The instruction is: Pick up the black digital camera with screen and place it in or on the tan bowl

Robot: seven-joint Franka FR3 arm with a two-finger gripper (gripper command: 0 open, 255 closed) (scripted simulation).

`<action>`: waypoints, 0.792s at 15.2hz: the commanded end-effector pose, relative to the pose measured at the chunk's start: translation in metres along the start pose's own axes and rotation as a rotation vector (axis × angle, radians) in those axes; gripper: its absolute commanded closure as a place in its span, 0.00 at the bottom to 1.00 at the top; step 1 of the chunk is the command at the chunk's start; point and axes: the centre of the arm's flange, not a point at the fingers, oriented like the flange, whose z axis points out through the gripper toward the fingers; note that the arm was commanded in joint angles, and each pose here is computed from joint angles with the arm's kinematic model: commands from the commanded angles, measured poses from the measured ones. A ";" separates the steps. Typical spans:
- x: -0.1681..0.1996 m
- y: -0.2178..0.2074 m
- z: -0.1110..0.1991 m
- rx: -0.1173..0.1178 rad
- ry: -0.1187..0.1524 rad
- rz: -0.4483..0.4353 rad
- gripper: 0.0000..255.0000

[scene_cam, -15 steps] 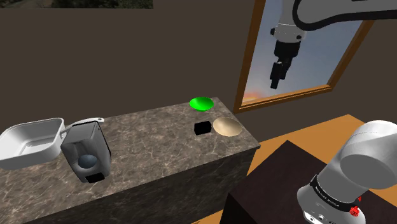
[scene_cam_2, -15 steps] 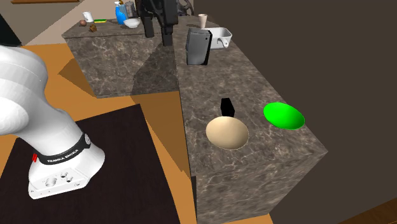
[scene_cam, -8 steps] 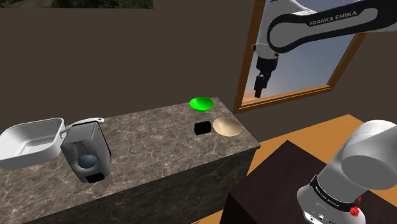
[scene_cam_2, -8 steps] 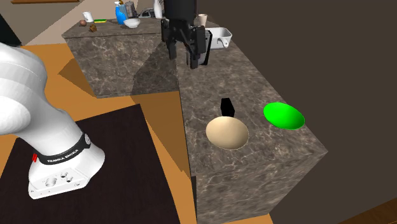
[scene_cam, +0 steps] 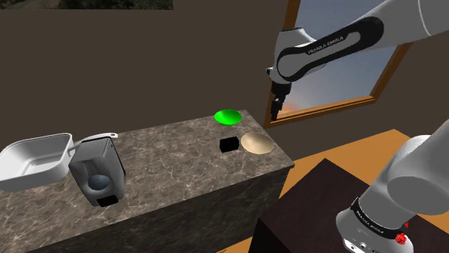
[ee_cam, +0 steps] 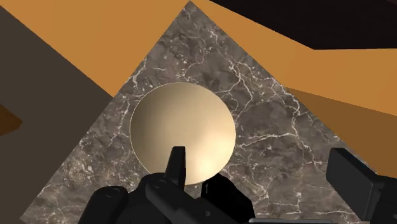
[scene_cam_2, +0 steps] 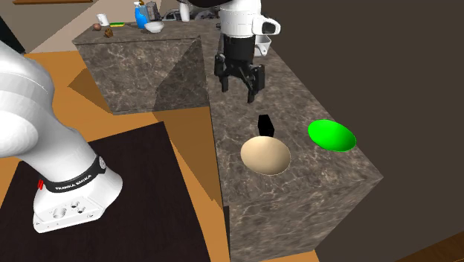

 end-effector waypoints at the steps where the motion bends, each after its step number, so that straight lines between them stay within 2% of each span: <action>1: 0.017 0.002 0.020 0.003 0.006 -0.030 0.00; 12: 0.113 0.015 0.127 0.023 0.027 -0.187 0.00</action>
